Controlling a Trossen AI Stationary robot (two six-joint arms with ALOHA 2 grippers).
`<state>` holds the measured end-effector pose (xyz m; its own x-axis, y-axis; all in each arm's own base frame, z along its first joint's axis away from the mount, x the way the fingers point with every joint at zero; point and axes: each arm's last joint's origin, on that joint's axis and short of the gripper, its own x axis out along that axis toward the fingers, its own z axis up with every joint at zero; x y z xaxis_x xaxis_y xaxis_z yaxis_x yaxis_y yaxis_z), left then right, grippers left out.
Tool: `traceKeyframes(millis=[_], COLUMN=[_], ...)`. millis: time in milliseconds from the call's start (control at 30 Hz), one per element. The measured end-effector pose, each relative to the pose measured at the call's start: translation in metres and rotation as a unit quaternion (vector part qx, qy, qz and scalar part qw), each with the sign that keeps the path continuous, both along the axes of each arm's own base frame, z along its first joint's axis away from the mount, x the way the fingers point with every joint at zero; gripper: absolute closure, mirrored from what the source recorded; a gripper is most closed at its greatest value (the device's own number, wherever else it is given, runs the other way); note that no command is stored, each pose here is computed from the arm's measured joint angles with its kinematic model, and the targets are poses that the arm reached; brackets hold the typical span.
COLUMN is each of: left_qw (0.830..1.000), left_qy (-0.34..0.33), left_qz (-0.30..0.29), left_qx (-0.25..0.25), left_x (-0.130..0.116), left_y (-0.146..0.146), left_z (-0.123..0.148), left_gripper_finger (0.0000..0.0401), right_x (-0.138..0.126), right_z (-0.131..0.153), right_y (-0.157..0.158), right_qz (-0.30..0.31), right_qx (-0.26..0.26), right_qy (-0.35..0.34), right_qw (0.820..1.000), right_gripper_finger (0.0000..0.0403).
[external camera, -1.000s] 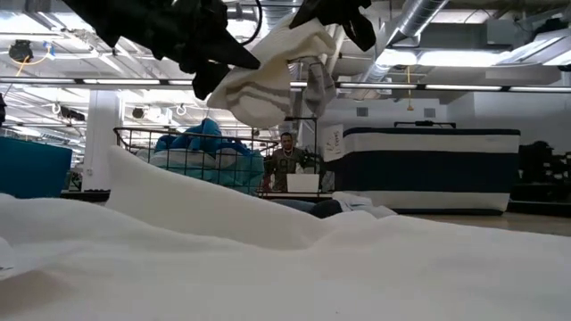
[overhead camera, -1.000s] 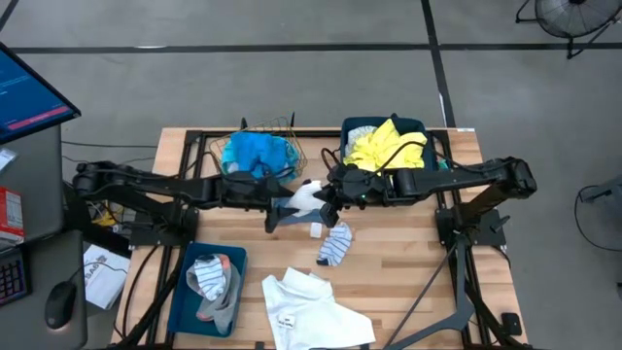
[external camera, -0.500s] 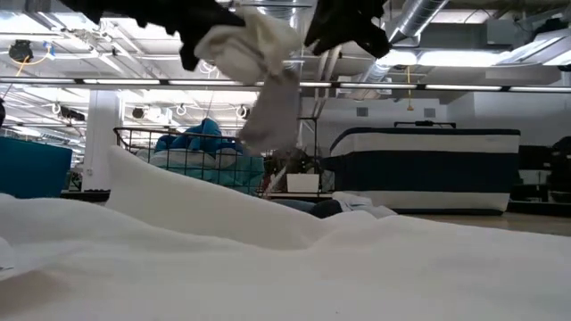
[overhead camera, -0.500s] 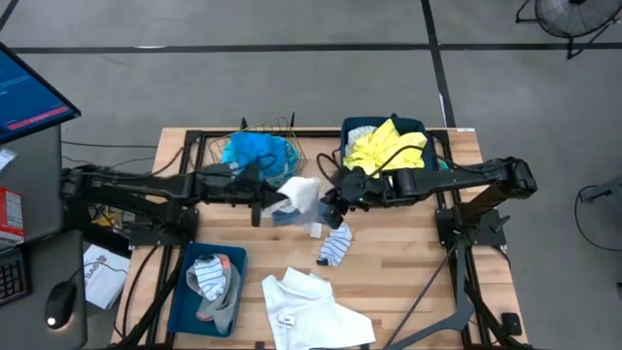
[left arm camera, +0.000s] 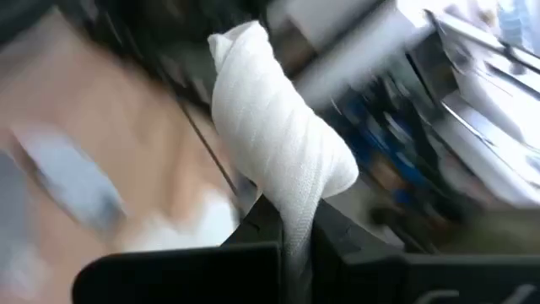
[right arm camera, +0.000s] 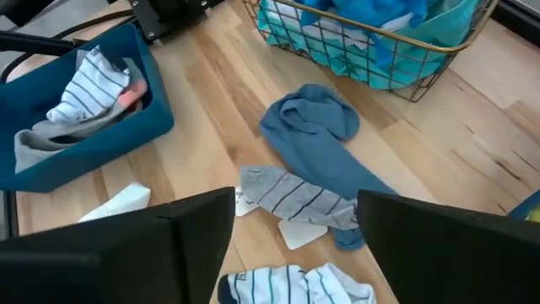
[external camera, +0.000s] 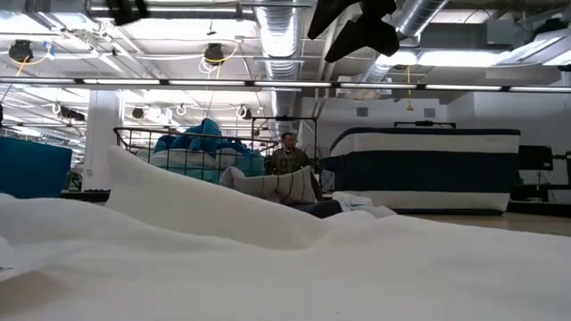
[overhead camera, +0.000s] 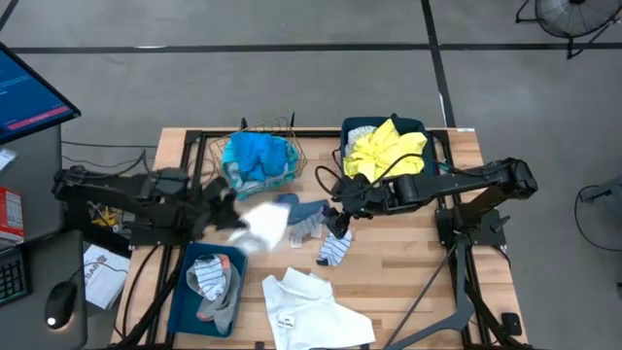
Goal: Pick & Place Cloths
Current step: Put the white sock into the blue bin
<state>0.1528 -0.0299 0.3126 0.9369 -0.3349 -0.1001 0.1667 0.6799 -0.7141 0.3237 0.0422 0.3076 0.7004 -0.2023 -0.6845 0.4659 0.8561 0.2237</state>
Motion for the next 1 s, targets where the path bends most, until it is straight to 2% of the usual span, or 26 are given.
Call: traceKeyframes(millis=[100, 167, 367, 500, 633, 767, 833, 1000], left_qw=[0.993, 0.985, 0.953, 0.930, 0.891, 0.854, 0.844, 0.839], left_qy=[0.064, 0.109, 0.239, 0.316, 0.411, 0.490, 0.511, 0.527], left_qz=[-0.081, -0.115, -0.179, -0.188, -0.191, -0.168, -0.148, -0.094], left_qx=[-0.056, -0.070, -0.046, -0.015, 0.009, 0.041, 0.058, 0.099], left_x=[-0.011, -0.016, -0.023, -0.027, -0.036, -0.043, -0.044, -0.038], left_y=[-0.015, -0.025, -0.056, -0.075, -0.091, -0.102, -0.107, -0.116], left_z=[-0.006, -0.012, -0.036, -0.053, -0.072, -0.089, -0.097, -0.114], left_gripper_finger=[0.0400, 0.0400, 0.0400, 0.0400, 0.0400, 0.0400, 0.0400, 0.0400], right_x=[0.000, 0.000, -0.001, -0.002, -0.003, -0.003, -0.003, -0.003], right_z=[0.000, 0.000, 0.000, 0.000, 0.000, 0.000, 0.000, 0.000], right_y=[0.002, 0.004, 0.008, 0.013, 0.017, 0.019, 0.019, 0.019], right_qz=[0.004, 0.006, 0.013, 0.020, 0.026, 0.029, 0.030, 0.030], right_qx=[0.000, 0.000, 0.000, 0.000, -0.001, -0.001, -0.001, -0.001], right_qy=[0.000, 0.000, 0.000, 0.000, 0.000, 0.000, 0.000, 0.000], right_qw=[1.000, 1.000, 1.000, 1.000, 1.000, 1.000, 1.000, 1.000], right_gripper_finger=[0.0160, 0.0163, 0.0174, 0.0180, 0.0182, 0.0184, 0.0185, 0.0185])
